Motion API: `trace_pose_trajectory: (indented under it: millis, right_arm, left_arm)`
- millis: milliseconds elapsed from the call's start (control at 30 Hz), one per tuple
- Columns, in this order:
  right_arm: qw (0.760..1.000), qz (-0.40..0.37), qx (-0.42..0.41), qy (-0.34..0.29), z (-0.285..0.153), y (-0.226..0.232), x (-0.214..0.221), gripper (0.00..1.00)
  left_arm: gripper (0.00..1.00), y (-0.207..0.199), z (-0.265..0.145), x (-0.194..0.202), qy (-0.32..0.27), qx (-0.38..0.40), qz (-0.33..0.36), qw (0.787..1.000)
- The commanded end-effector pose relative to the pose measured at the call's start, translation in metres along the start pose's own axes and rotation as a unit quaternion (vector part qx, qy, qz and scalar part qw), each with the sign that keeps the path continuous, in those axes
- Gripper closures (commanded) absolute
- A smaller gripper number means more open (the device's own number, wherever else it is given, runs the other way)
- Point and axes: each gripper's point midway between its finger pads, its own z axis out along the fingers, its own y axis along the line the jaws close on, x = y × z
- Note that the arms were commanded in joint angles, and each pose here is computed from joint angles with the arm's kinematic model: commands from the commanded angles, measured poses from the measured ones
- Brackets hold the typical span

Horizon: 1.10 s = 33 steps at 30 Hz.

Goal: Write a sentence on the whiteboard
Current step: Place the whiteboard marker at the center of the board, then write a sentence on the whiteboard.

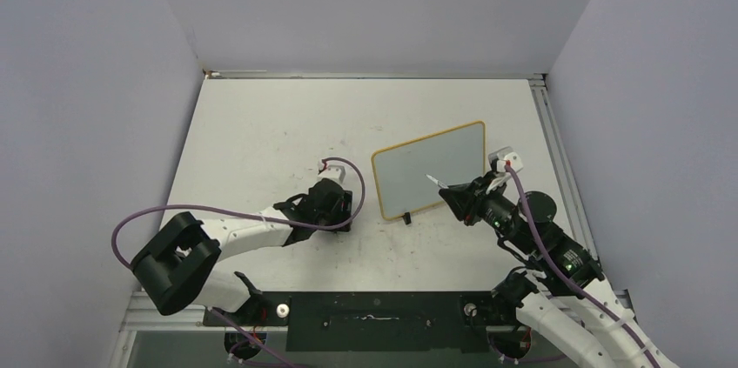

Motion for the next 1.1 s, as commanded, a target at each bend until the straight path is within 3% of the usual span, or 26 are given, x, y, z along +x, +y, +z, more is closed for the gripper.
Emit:
trace_pose_trajectory:
  millis: [0,100,267,400,533,833,1067]
  right_arm:
    - [0.999,-0.016,0.003,-0.036,0.004,-0.003,-0.012,0.95]
    - [0.999,-0.019,0.004,-0.044,0.008,-0.004,-0.012,0.95]
    - [0.998,-0.023,0.006,-0.057,0.019,-0.006,-0.019,0.95]
    - [0.998,-0.026,0.005,-0.065,0.034,-0.006,-0.021,0.95]
    - [0.997,-0.024,-0.006,-0.080,0.048,0.002,-0.026,0.95]
    - [0.996,-0.045,0.021,-0.072,0.077,0.027,-0.013,0.95]
    - [0.996,-0.051,0.033,-0.059,0.092,0.030,0.000,0.95]
  left_arm:
    - [0.38,-0.009,-0.009,-0.022,-0.030,0.024,-0.016,0.999]
    - [0.30,-0.016,-0.029,-0.043,-0.047,0.045,-0.009,0.998]
    - [0.27,-0.038,-0.074,-0.098,-0.069,0.145,-0.001,0.987]
    - [0.27,-0.061,-0.100,-0.147,-0.077,0.237,0.047,0.967]
    - [0.28,-0.086,-0.097,-0.169,-0.070,0.305,0.103,0.944]
    - [0.36,-0.114,-0.078,-0.167,-0.060,0.393,0.124,0.909]
    - [0.48,-0.113,-0.063,-0.148,-0.036,0.400,0.126,0.907]
